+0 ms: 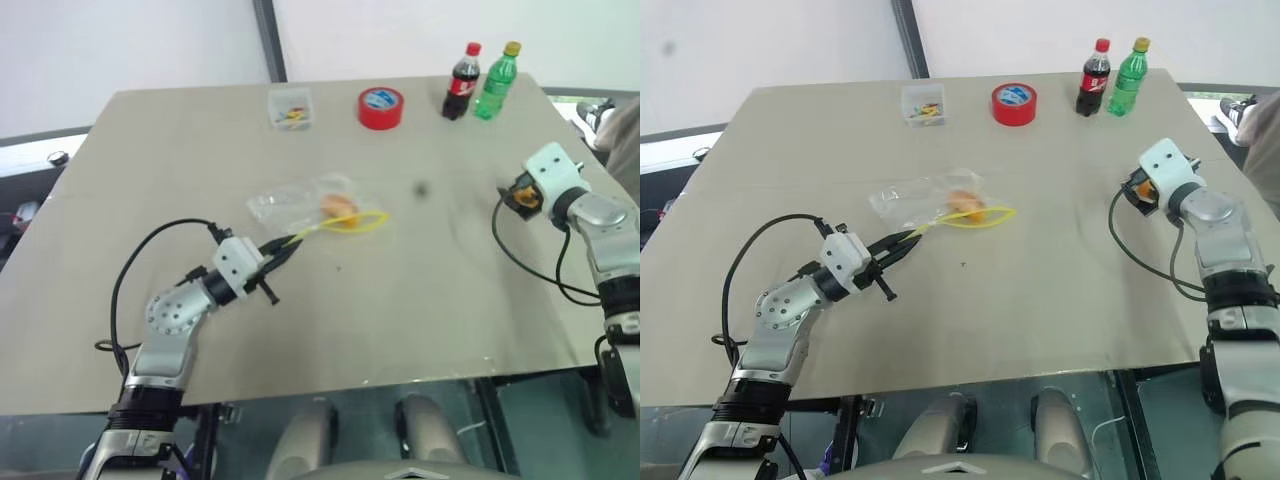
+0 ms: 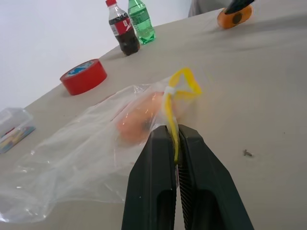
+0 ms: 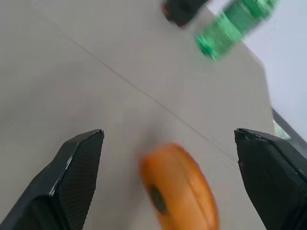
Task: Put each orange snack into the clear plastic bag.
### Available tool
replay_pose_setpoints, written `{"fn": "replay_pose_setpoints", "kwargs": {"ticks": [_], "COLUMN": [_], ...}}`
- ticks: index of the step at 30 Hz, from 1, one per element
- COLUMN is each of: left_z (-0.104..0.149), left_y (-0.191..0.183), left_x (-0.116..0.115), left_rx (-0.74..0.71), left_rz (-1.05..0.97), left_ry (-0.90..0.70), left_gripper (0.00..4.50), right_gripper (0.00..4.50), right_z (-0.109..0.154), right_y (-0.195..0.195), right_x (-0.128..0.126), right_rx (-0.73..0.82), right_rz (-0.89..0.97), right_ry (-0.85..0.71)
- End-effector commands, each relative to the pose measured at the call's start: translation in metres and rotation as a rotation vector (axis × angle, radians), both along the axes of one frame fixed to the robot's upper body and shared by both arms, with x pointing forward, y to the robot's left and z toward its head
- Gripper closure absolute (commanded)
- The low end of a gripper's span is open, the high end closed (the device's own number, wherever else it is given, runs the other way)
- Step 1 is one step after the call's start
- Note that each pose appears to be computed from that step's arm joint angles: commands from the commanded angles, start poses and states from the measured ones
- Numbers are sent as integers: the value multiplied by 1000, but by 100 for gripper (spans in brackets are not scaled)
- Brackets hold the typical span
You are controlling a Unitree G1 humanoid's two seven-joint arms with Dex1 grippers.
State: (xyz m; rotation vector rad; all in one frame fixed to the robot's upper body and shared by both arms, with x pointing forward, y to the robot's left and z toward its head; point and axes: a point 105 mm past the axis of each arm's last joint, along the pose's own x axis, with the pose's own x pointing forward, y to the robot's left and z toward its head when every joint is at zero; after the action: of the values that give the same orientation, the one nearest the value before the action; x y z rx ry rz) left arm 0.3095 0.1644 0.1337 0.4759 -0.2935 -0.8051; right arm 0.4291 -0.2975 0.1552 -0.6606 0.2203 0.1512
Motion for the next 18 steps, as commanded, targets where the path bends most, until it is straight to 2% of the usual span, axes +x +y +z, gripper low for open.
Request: {"fn": "replay_pose_setpoints", "kwargs": {"ticks": [1, 6, 10, 11, 12, 13, 14, 15, 18], "left_z": [8, 11, 15, 15, 16, 16, 16, 16, 17], "left_y": [0, 2, 3, 3, 4, 4, 4, 4, 4], "left_x": [0, 0, -1, -1, -1, -1, -2, -2, -2], "left_rx": [10, 13, 15, 15, 15, 15, 15, 15, 12], "left_rz": [-7, 2, 7, 8, 10, 10, 11, 11, 14], "left_ry": [-44, -55, -64, -66, -67, -67, -68, -68, -70], "left_gripper": [450, 450, 450, 450, 450, 450, 450, 450, 450], "right_gripper": [4, 4, 4, 55, 73, 110, 174, 207, 207], "right_z": [3, -3, -6, -6, -4, -3, -2, -1, 2], "right_y": [-12, -22, -26, -27, -25, -24, -22, -20, -15], "right_x": [5, 5, 4, 4, 4, 4, 4, 5, 5], "right_rx": [49, 136, 139, 143, 144, 145, 151, 153, 166], "right_rz": [-54, -118, -141, -144, -132, -122, -107, -92, -52], "right_ry": [-9, 9, 9, 4, -1, -6, -8, -11, -34]}}
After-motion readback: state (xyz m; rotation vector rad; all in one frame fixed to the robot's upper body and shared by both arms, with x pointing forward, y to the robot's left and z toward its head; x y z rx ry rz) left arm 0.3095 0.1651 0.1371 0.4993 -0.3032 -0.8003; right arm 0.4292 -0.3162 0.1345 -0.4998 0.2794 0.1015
